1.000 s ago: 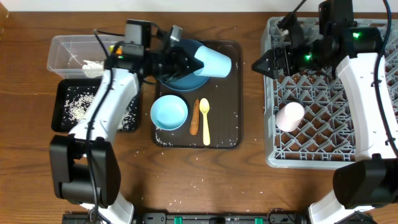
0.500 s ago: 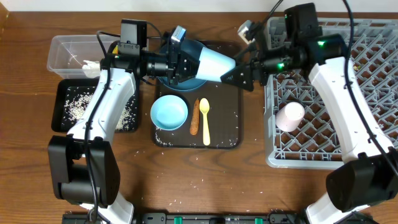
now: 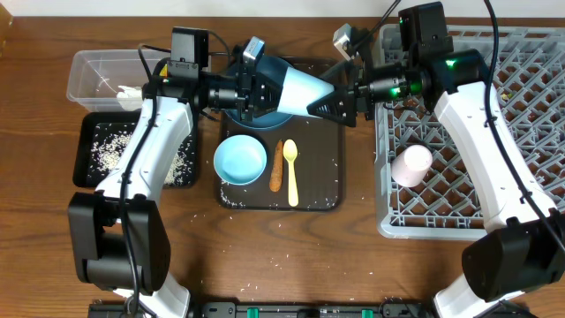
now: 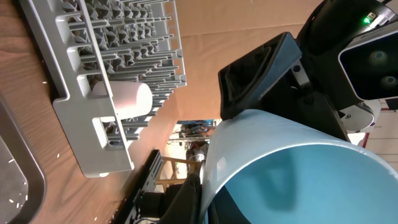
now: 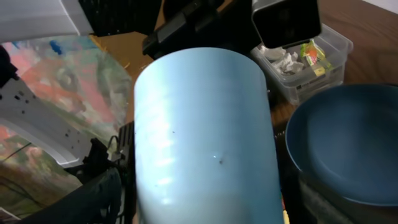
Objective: Sort waste into correct bins and load items into the dishwasher rack
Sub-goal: 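Hand blue cup from left gripper to right gripper, then place blue cup in dishwasher rack with right gripper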
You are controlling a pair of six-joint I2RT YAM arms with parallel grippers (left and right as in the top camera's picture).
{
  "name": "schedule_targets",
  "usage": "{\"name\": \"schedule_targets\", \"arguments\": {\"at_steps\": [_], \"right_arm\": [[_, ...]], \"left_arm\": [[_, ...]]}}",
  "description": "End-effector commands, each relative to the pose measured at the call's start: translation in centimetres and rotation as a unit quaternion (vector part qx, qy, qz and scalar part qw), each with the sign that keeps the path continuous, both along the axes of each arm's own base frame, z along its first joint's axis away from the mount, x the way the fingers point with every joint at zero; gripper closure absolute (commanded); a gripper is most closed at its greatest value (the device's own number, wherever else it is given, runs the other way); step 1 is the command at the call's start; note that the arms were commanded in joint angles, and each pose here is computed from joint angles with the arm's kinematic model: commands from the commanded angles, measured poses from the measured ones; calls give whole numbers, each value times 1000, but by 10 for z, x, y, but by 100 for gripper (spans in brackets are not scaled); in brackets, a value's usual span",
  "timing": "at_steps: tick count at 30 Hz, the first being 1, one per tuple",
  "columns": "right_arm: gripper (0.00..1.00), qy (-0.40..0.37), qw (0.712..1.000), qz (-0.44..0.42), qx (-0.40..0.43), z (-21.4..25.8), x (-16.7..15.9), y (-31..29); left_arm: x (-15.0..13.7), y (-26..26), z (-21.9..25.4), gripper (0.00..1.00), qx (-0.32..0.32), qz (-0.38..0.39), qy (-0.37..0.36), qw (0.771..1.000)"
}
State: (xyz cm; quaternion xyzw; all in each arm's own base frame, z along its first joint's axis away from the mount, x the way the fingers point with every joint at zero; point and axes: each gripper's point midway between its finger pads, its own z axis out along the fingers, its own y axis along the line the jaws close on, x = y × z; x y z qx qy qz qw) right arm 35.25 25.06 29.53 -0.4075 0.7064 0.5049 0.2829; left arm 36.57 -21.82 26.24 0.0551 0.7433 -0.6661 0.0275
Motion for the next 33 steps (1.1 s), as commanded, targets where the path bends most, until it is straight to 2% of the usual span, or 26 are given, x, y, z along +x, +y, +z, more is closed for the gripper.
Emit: {"name": "schedule_targets", "arguments": {"at_steps": [1, 4, 7, 9, 10, 13, 15, 17, 19, 22, 24, 26, 28, 33], "right_arm": [[23, -4, 999, 27, 19, 7, -12, 10], [30, -4, 999, 35, 18, 7, -17, 16], [47, -2, 999, 37, 16, 6, -18, 18], [53, 8, 1000, 21, 0, 1, -14, 17], [56, 19, 1000, 5, -15, -3, -10, 15], [60, 52, 995, -63, -65, -18, 7, 2], [62, 71, 984, -126, -103, -26, 21, -16], [61, 82, 967, -197, -143, -29, 33, -39], [59, 90, 935, -287, -189, -30, 42, -73], [57, 94, 873, -410, -245, -26, 48, -123], [55, 99, 827, -476, -281, -24, 47, -154], [55, 109, 790, -517, -310, -26, 44, -177], [55, 122, 766, -539, -330, -31, 42, -190], [55, 161, 736, -556, -351, -49, 50, -206]], "left_arm": [[-4, -1, 5, 94, -11, -10, -2, 1000], [-4, -1, 5, 94, -11, -10, -2, 1000], [-4, -1, 5, 94, -11, -10, -2, 1000], [-3, -1, 5, 92, -9, -8, -2, 1000], [-2, -1, 3, 89, -5, -5, -3, 1000], [3, -1, -3, 69, 13, 10, -8, 1000], [8, 0, -8, 62, 27, 19, -29, 999], [13, 1, -14, 55, 45, 31, -53, 997], [21, 4, -22, 53, 73, 49, -74, 993], [34, 12, -41, 50, 131, 84, -87, 984], [43, 24, -63, 50, 197, 119, -79, 970], [48, 42, -87, 49, 271, 153, -57, 949], [49, 60, -107, 49, 337, 179, -37, 924], [42, 89, -131, 49, 425, 202, -9, 883]]}}
